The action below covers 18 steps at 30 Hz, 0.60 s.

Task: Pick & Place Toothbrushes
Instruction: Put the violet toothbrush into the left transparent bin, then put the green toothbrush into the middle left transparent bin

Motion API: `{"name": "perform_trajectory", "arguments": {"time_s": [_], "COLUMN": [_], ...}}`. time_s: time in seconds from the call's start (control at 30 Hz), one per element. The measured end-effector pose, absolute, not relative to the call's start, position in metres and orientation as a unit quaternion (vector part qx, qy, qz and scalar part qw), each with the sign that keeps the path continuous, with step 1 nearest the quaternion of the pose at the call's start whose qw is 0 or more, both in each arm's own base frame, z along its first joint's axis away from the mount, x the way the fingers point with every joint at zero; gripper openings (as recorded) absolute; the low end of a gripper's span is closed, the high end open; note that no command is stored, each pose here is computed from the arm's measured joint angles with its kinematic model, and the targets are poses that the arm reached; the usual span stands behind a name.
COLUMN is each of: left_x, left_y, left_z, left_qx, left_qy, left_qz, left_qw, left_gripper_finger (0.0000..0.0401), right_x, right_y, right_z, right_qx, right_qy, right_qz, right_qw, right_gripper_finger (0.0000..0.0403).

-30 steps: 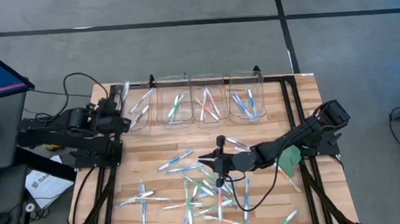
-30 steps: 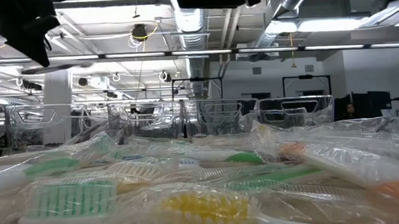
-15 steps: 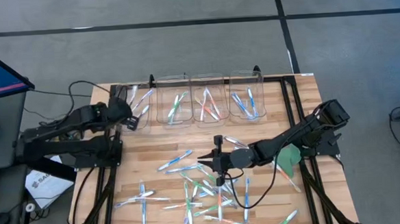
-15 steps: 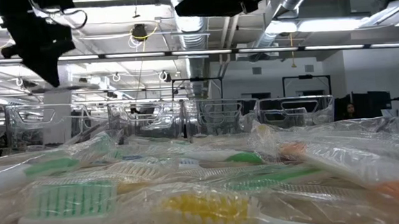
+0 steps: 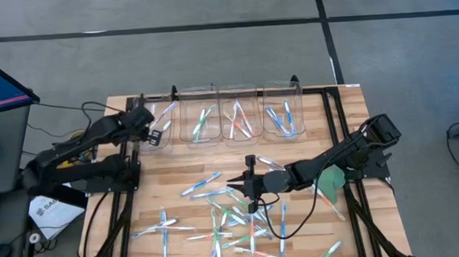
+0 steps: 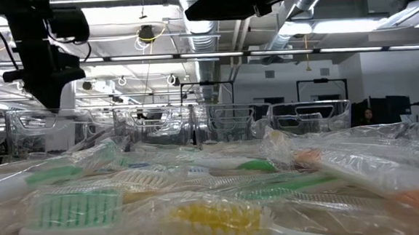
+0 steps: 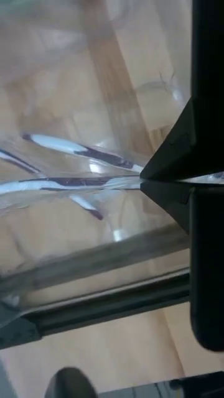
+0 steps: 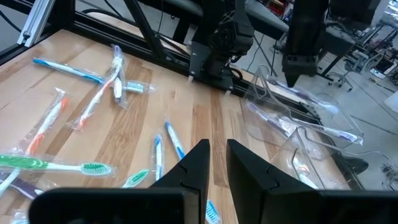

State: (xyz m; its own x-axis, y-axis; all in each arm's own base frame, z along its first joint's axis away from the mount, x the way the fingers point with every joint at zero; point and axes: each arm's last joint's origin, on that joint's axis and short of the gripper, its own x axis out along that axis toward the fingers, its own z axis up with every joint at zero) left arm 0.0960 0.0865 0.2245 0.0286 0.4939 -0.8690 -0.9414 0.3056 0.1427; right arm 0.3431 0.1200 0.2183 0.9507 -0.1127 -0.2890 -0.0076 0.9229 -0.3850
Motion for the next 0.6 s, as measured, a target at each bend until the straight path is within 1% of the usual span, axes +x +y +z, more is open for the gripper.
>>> {"name": "perform_trajectory", "arguments": {"time_s": [0.13, 0.4, 0.5, 0.6], "left_x": [0.1, 0.103, 0.103, 0.105], "left_y": [0.09, 0.092, 0.091, 0.086], "left_z": [0.218, 0.214, 0.216, 0.225], "left_qx": [-0.256, -0.256, -0.253, -0.242], "left_qy": [0.462, 0.475, 0.472, 0.461], "left_qz": [0.528, 0.527, 0.517, 0.495], "left_qw": [0.665, 0.657, 0.668, 0.696], "left_gripper_finger": [0.003, 0.0106, 0.0119, 0.0121], "right_x": [0.343, 0.343, 0.343, 0.343], "right_y": [0.12, 0.12, 0.12, 0.12], "right_z": [0.218, 0.218, 0.217, 0.217], "right_qx": [-0.194, -0.196, -0.198, -0.205], "right_qy": [0.155, 0.158, 0.162, 0.162], "right_qz": [-0.027, -0.027, -0.026, -0.025], "right_qw": [0.968, 0.968, 0.966, 0.965], "right_gripper_finger": [0.0048, 0.0048, 0.0048, 0.0048]}}
